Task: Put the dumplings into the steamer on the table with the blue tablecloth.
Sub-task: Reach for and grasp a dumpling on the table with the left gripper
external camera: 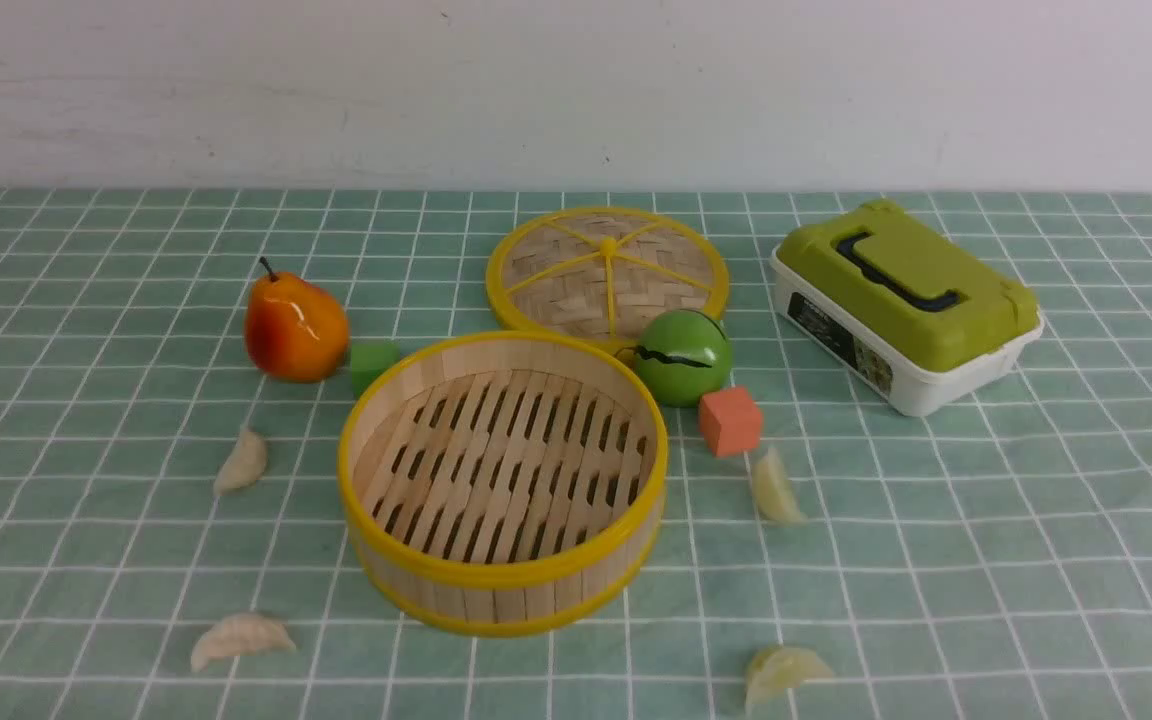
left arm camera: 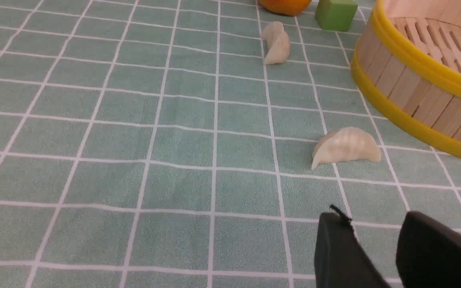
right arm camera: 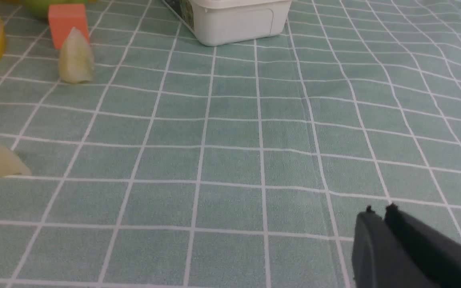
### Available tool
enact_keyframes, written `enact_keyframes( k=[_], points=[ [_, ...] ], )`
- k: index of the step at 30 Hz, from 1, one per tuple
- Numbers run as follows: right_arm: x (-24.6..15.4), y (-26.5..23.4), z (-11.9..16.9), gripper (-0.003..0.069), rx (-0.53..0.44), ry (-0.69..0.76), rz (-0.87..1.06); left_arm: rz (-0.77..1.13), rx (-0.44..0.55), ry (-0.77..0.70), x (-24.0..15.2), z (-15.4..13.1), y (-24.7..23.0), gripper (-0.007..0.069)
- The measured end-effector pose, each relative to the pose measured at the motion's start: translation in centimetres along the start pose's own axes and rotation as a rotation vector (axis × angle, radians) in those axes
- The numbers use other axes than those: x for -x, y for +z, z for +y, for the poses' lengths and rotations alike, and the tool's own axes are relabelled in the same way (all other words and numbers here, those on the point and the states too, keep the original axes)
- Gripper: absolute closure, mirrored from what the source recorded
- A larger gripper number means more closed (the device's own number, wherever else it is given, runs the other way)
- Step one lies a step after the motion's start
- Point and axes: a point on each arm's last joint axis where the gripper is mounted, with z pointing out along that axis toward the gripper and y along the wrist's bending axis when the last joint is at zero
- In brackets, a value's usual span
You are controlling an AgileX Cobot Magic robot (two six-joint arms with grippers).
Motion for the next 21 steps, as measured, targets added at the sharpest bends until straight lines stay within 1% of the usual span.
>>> enact_keyframes(
  k=[21],
  points=[
    [0.0,0.0,0.0,0.0591,0.0,0.0,0.0,-0.001,0.004,0.01,0.01,0.04,0.0,0.0388]
  ],
)
